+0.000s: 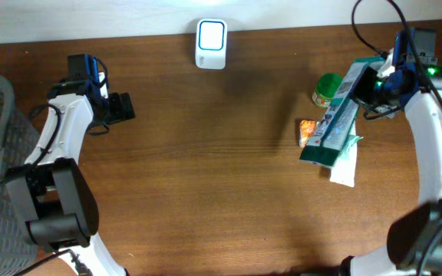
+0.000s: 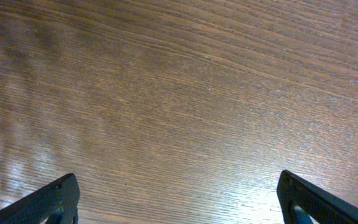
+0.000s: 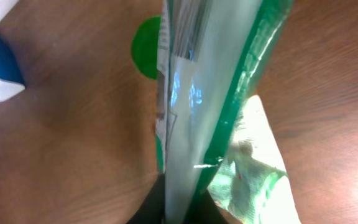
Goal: Scan the item barcode
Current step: 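Carry the glove pack right and lay it on the scanned items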
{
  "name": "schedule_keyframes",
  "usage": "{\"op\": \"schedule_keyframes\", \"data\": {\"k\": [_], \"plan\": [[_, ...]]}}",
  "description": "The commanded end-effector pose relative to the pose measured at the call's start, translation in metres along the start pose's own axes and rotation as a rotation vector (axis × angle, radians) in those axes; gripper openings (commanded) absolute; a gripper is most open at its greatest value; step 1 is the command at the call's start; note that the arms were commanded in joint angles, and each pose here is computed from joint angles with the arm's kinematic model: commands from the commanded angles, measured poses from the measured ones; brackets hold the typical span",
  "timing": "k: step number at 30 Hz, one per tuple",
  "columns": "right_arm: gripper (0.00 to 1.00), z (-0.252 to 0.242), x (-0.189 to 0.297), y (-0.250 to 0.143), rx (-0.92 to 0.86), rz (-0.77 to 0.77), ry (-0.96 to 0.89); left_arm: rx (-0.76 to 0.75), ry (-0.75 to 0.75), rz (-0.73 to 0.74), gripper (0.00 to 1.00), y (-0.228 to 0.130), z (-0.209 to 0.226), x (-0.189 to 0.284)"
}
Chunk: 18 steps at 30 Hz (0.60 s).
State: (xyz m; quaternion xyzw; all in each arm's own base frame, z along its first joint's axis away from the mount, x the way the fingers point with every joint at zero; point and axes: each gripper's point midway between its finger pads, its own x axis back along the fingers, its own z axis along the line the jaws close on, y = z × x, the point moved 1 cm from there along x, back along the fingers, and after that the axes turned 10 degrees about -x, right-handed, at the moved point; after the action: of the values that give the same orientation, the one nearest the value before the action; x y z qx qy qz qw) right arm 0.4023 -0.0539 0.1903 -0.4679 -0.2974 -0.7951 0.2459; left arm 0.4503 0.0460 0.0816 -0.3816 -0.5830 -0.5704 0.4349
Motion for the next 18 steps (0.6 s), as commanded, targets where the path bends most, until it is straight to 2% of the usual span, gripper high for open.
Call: {"op": "schedule_keyframes", "data": {"k": [1, 3, 5, 7, 10, 15, 18], "plan": [[0.62, 0.001, -0.018, 0.002, -0.037, 0.051, 0.053, 0.002, 0.013, -0.041, 0.99, 0.009, 0.004, 0.014], [0.75, 0.004, -0.009, 0.011, -0.031, 0.014, 0.069, 0.002, 0.013, -0.041, 0.99, 0.009, 0.004, 0.014], [0.82, 0.014, 0.012, 0.016, 0.015, -0.029, 0.097, 0.002, 0.013, -0.041, 0.99, 0.009, 0.004, 0.014], [0.85, 0.022, 0.048, 0.015, 0.033, -0.082, 0.122, 0.002, 0.013, -0.041, 0.99, 0.009, 0.004, 0.014], [0.99, 0.030, 0.111, 0.005, 0.060, -0.185, 0.175, 0.002, 0.013, -0.041, 0.99, 0.009, 0.004, 0.014], [0.98, 0.019, 0.200, -0.044, 0.198, -0.319, 0.209, 0.002, 0.013, -0.041, 0.99, 0.009, 0.004, 0.014], [0.98, 0.000, 0.232, -0.096, 0.220, -0.290, 0.226, 0.002, 0.013, -0.041, 0.99, 0.009, 0.004, 0.014]]}}
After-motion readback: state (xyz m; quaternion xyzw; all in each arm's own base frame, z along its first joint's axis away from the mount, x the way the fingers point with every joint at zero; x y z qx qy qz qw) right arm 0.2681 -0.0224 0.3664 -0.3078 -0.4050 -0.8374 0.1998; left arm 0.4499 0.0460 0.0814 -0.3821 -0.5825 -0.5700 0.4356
